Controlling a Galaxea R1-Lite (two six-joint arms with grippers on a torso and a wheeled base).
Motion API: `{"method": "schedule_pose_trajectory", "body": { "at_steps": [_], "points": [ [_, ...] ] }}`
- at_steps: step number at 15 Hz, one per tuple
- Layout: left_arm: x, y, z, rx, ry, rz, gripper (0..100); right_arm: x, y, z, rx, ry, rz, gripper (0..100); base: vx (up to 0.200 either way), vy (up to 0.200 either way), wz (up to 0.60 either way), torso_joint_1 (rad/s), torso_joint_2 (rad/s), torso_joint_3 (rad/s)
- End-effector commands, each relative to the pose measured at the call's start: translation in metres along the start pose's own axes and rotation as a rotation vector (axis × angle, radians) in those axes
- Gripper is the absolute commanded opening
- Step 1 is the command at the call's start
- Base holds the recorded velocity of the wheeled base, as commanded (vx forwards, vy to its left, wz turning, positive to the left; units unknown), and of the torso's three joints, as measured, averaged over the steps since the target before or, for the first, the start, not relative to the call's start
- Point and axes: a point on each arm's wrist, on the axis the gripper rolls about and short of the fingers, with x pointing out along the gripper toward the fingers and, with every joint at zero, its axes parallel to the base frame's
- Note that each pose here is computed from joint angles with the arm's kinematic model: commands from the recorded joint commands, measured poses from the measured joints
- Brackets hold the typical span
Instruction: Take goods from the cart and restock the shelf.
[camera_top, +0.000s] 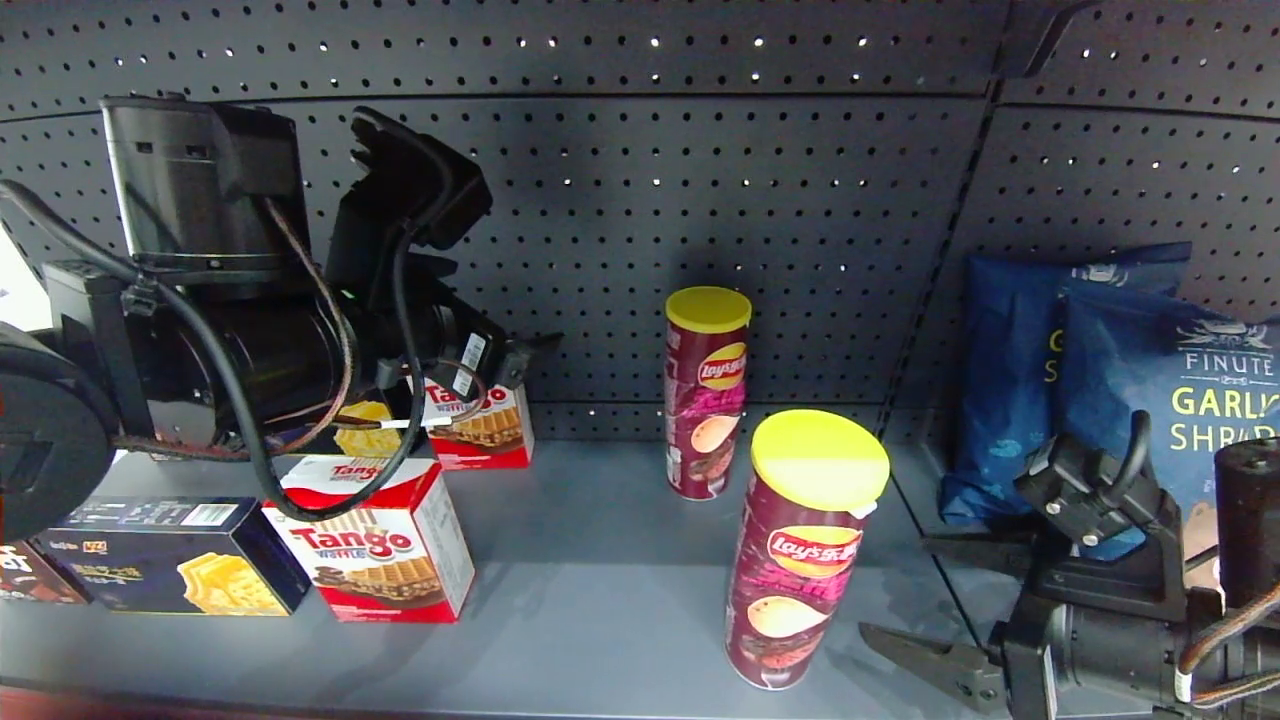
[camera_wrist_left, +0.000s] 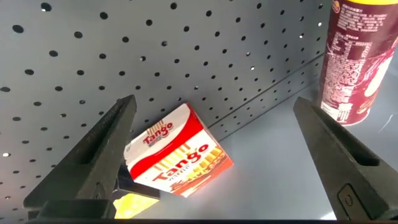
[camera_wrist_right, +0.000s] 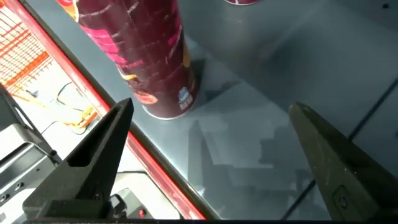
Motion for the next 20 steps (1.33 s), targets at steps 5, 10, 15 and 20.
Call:
{"method": "schedule_pose_trajectory", "body": {
  "at_steps": [5,10,15,20],
  "points": [
    [0.001,0.000,-0.001,-0.002,0.003,0.002,100,0.019,-0.004,0.006,-0.001,0.020,0.001,100,0.000,0.000,0.00,0.000,0.00,0.000],
    [0.001,0.000,-0.002,-0.001,0.006,0.001,100,0.022,-0.006,0.005,0.002,0.031,-0.004,100,0.000,0.000,0.00,0.000,0.00,0.000],
    [0.002,0.000,-0.002,-0.003,0.006,-0.001,100,0.025,-0.008,0.006,0.004,0.031,-0.009,100,0.000,0.000,0.00,0.000,0.00,0.000],
    [0.002,0.000,-0.003,-0.013,0.012,0.000,100,0.032,-0.021,0.008,-0.028,0.023,-0.052,100,0.000,0.000,0.00,0.000,0.00,0.000]
  ]
}}
